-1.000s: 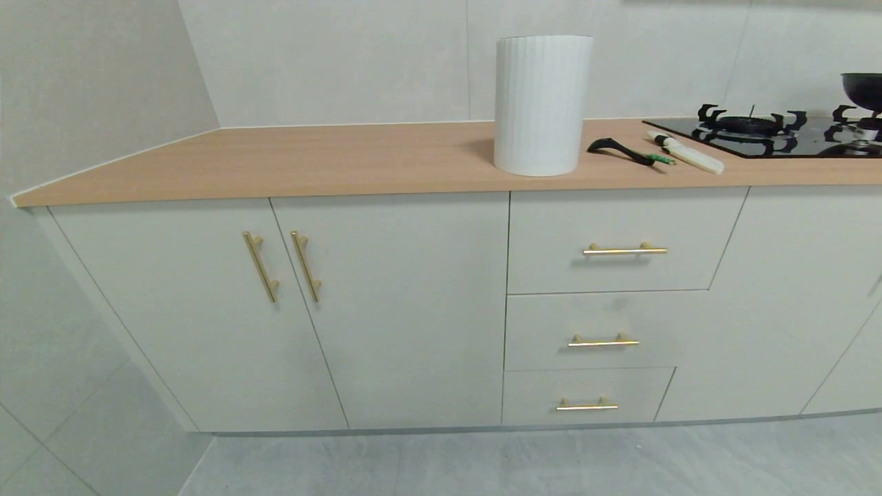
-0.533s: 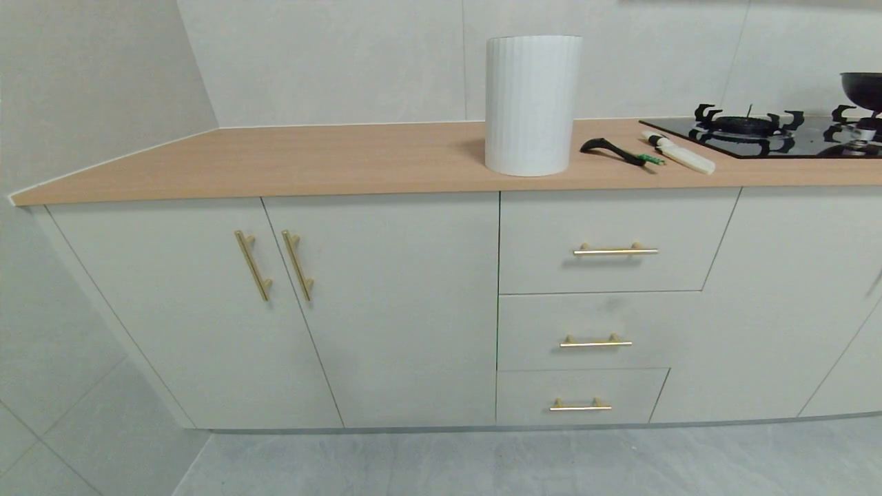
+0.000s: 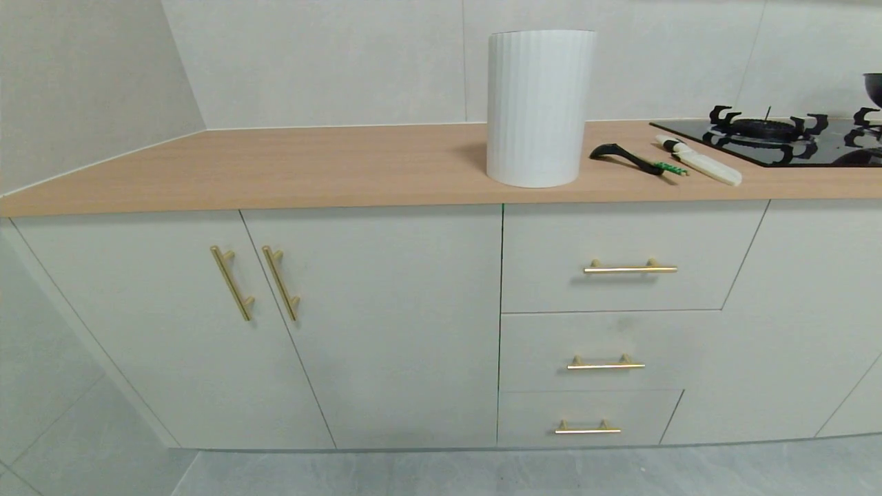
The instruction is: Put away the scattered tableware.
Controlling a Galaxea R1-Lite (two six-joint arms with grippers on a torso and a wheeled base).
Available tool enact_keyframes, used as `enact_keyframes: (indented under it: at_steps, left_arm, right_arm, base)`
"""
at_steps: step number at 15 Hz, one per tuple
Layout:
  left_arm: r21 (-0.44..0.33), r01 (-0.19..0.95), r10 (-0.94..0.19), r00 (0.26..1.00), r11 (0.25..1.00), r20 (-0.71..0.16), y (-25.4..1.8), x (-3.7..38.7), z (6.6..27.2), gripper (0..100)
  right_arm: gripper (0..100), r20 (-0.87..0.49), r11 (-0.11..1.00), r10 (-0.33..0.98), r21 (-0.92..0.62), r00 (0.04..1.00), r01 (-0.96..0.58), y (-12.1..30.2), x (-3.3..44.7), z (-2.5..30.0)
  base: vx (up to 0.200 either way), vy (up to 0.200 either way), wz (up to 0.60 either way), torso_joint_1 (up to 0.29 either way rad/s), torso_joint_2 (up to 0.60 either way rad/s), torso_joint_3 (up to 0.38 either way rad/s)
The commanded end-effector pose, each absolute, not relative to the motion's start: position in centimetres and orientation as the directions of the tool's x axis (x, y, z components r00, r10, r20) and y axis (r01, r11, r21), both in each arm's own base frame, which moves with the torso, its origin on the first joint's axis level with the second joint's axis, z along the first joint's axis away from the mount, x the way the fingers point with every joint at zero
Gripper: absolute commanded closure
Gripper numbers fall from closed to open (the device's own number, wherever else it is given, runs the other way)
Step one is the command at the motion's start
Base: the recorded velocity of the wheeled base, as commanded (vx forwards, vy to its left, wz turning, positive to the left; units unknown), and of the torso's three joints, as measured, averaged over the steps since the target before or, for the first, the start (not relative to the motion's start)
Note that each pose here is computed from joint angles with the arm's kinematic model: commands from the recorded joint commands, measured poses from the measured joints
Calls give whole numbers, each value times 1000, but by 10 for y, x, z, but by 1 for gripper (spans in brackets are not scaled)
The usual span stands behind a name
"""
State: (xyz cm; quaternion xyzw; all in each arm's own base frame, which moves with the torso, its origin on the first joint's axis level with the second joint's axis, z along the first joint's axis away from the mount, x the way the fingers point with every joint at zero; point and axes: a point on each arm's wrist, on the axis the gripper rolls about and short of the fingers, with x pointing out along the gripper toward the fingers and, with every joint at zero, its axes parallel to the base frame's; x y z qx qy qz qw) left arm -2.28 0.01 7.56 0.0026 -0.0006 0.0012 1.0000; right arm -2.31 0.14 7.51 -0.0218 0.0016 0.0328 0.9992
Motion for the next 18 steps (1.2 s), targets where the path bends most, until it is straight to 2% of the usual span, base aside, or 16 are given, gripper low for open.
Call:
enact_keyframes:
  at_steps: [1,10,12,16,18]
  left_arm:
    - [3,-3,3,1000,1000,2,0,-23,76,0]
    - [3,-3,3,1000,1000,2,0,-23,76,0]
    - [3,-3,3,1000,1000,2,0,-23,76,0]
    - [3,-3,3,1000,1000,2,0,-23,76,0]
    - [3,-3,3,1000,1000,2,0,-23,76,0]
  right_arm:
    - [0,-6,996,69,-47,998,-69,1,-23,75]
    - [0,0,994,74,-81,997,-73,2,-23,77]
    - [0,99,993,106,-62,989,-100,2,-32,107]
    - [0,-121,951,306,-6,944,-309,6,-9,112]
    - [0,-204,936,348,30,915,-349,8,2,117]
  base:
    - [0,0,0,0,0,0]
    - [0,0,0,0,0,0]
    - [0,0,0,0,0,0]
    - [0,0,0,0,0,0]
    - [0,0,0,0,0,0]
